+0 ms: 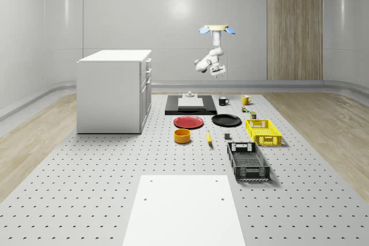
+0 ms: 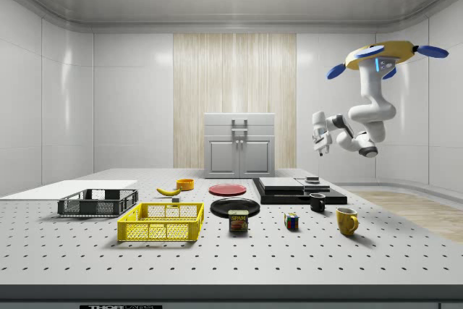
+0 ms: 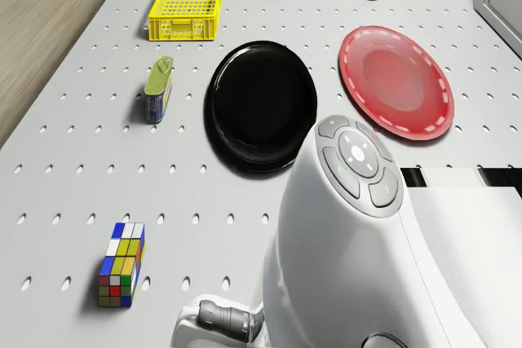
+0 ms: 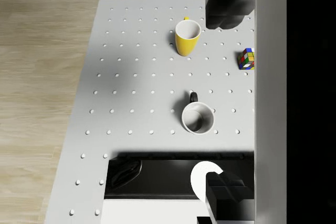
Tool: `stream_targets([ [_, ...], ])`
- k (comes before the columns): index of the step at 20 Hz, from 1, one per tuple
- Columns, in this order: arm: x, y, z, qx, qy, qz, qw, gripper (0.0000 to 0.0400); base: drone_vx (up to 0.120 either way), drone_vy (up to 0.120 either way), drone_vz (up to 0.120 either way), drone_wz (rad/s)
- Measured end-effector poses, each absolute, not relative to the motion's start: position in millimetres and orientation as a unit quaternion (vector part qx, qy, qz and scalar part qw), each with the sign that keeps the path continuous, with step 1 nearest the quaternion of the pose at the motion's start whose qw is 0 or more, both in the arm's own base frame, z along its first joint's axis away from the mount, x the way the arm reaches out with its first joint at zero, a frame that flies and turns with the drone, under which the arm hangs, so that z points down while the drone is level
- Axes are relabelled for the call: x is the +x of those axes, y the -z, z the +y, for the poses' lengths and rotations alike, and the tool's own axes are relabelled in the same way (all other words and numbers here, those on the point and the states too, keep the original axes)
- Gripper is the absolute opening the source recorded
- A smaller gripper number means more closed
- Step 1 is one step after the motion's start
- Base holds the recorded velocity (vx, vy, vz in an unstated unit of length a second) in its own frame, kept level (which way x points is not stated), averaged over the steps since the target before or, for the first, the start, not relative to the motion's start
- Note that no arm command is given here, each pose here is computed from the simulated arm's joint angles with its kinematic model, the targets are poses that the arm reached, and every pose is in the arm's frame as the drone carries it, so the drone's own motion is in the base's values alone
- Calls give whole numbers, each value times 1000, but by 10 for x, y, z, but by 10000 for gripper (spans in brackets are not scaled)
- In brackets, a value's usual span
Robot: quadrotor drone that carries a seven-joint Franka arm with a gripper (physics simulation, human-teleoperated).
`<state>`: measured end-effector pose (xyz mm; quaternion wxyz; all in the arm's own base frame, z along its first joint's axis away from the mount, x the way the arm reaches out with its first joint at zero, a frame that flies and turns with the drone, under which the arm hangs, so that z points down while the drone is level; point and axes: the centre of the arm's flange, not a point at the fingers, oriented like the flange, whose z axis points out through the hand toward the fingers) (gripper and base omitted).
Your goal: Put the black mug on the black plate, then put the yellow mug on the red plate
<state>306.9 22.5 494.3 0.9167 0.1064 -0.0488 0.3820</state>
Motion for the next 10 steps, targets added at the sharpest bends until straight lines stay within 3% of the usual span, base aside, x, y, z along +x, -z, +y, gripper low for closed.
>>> stream_targets([
  [2, 3069, -4927, 157, 74, -383, -35, 920, 400, 120, 0, -120, 0],
  [3, 3069, -4923, 131, 62, -383, -29, 921, 400, 0, 0, -120, 0],
  [7, 3068, -4913, 63, 30, -383, -15, 923, 400, 0, -120, -120, 0],
  [10, 3068, -4910, 35, 18, -382, -9, 924, 400, 0, 0, -120, 0],
])
